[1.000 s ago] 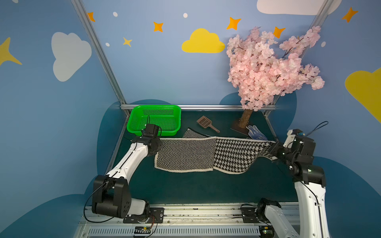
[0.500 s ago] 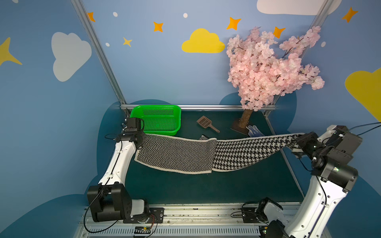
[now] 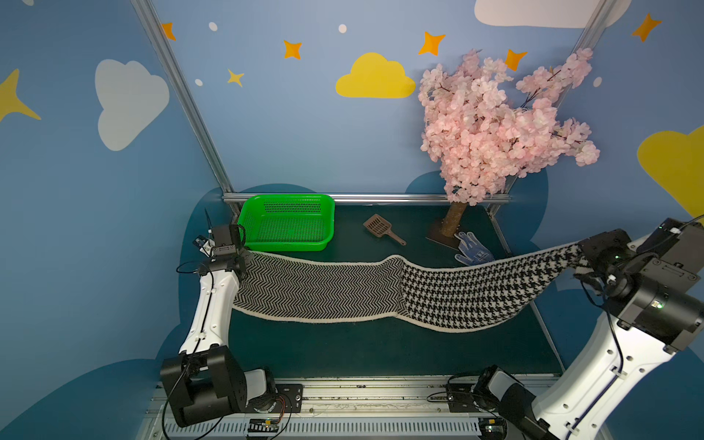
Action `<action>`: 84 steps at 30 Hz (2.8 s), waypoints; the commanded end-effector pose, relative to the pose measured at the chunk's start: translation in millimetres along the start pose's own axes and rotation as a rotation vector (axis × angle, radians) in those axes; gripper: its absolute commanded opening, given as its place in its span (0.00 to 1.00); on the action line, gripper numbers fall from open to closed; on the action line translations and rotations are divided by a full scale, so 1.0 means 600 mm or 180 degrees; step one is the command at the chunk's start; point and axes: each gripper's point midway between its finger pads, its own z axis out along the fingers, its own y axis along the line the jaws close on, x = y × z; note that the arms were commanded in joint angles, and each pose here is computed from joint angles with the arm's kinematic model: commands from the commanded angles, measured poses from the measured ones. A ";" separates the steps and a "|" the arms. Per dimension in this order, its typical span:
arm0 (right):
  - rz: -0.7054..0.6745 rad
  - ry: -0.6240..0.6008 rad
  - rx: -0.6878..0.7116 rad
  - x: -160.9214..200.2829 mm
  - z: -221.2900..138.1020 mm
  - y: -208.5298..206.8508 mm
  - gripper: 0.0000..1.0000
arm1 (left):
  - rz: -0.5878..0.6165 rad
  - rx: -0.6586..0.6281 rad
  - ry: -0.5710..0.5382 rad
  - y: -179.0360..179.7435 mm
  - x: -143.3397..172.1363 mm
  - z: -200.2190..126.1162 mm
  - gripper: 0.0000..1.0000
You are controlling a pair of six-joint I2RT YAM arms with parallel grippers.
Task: Roll up the scarf and place it into the basket
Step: Flatten out the scarf at the center of the board.
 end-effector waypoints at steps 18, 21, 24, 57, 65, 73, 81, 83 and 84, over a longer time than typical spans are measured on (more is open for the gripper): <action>0.0295 0.0483 -0.1244 0.027 0.024 0.110 0.00 | 0.0670 0.1200 0.0149 -0.145 0.073 -0.105 0.80; 0.0213 0.0644 -0.1256 0.055 0.028 0.110 0.00 | 0.0913 0.1602 0.0228 -0.186 0.125 -0.161 0.80; 0.0079 0.0830 -0.1323 0.087 0.020 0.117 0.00 | 0.1087 0.2011 0.0372 -0.223 0.186 -0.211 0.82; -0.1356 0.2546 -0.1102 0.335 0.016 0.199 0.00 | 0.3017 0.3598 0.0451 -0.354 0.692 -0.612 0.83; -0.0726 0.2769 -0.1475 0.365 0.000 0.232 0.00 | 0.2818 0.3888 -0.0119 -0.384 0.749 -0.697 0.84; -0.0515 0.2901 -0.1696 0.367 -0.014 0.257 0.00 | 0.2680 0.3995 -0.0174 -0.418 0.798 -0.714 0.84; -0.0431 0.2927 -0.1866 0.361 -0.038 0.260 0.00 | 0.2484 0.3807 -0.0302 -0.464 0.813 -0.675 0.84; -0.0422 0.2938 -0.1903 0.360 -0.044 0.260 0.00 | 0.2415 0.3790 -0.0336 -0.477 0.811 -0.663 0.83; -0.0418 0.2951 -0.1917 0.361 -0.047 0.259 0.00 | 0.2396 0.3771 -0.0380 -0.483 0.808 -0.657 0.83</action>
